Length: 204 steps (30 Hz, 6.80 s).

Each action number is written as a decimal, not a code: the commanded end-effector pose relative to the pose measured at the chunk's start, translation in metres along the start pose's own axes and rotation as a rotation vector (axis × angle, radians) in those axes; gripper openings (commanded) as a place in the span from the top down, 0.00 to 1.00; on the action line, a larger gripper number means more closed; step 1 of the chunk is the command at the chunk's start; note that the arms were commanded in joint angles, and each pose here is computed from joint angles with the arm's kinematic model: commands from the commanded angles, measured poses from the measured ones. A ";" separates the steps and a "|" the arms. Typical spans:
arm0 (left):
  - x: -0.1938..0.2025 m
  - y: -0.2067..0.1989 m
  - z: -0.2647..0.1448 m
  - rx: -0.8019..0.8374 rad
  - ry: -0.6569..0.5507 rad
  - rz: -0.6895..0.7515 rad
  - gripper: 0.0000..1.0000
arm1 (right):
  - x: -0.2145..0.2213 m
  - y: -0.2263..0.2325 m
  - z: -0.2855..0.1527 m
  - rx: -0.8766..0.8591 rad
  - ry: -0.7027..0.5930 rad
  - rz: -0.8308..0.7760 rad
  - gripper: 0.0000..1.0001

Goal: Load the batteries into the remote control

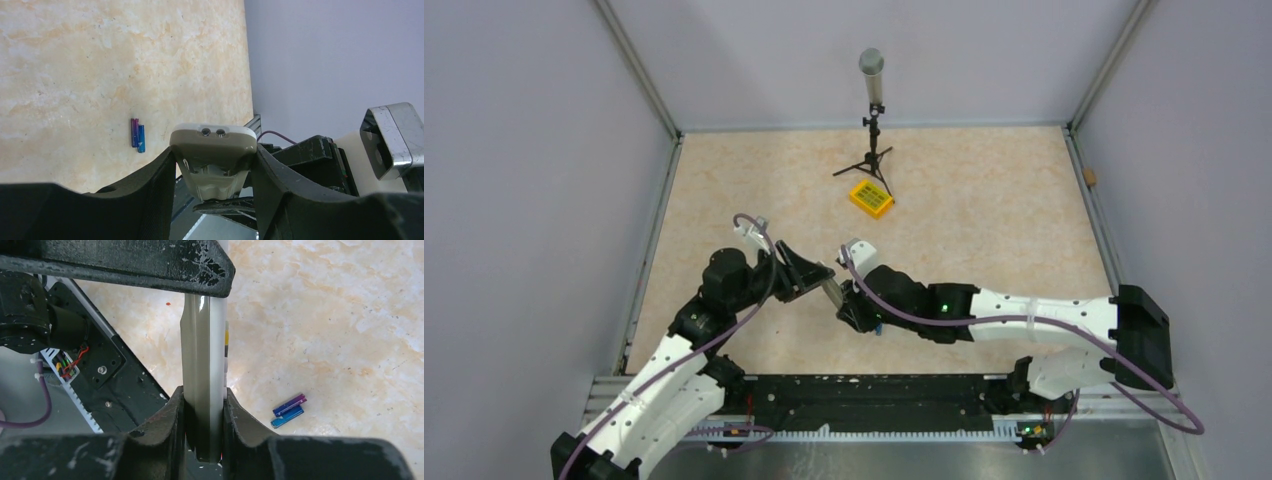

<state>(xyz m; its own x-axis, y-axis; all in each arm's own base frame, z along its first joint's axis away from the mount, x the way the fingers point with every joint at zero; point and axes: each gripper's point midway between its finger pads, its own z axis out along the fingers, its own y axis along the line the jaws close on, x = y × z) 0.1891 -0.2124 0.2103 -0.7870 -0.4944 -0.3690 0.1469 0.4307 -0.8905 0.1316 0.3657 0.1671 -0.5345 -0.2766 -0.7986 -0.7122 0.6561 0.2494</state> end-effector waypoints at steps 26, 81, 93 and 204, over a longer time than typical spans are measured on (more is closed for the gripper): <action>0.030 -0.050 -0.020 0.379 0.141 0.320 0.01 | -0.011 0.000 -0.083 -0.367 0.077 0.011 1.00; 0.093 -0.090 -0.069 0.650 0.482 0.519 0.95 | 0.001 0.056 -0.114 -0.817 0.297 0.008 1.00; 0.083 -0.081 -0.054 0.577 0.388 0.488 1.00 | 0.004 0.035 -0.103 -0.667 0.228 0.047 0.47; 0.050 -0.054 -0.020 0.383 0.142 0.173 1.00 | -0.003 -0.031 -0.033 -0.177 -0.096 0.428 0.41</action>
<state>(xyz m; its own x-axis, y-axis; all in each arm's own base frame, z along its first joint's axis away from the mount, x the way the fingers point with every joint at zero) 0.1415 -0.2355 0.1916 -0.8305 -0.3183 -0.4570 0.3454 0.3494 -0.8710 0.1336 0.3231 0.1870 -0.7700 0.0764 -0.6334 -0.5130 0.5161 0.6859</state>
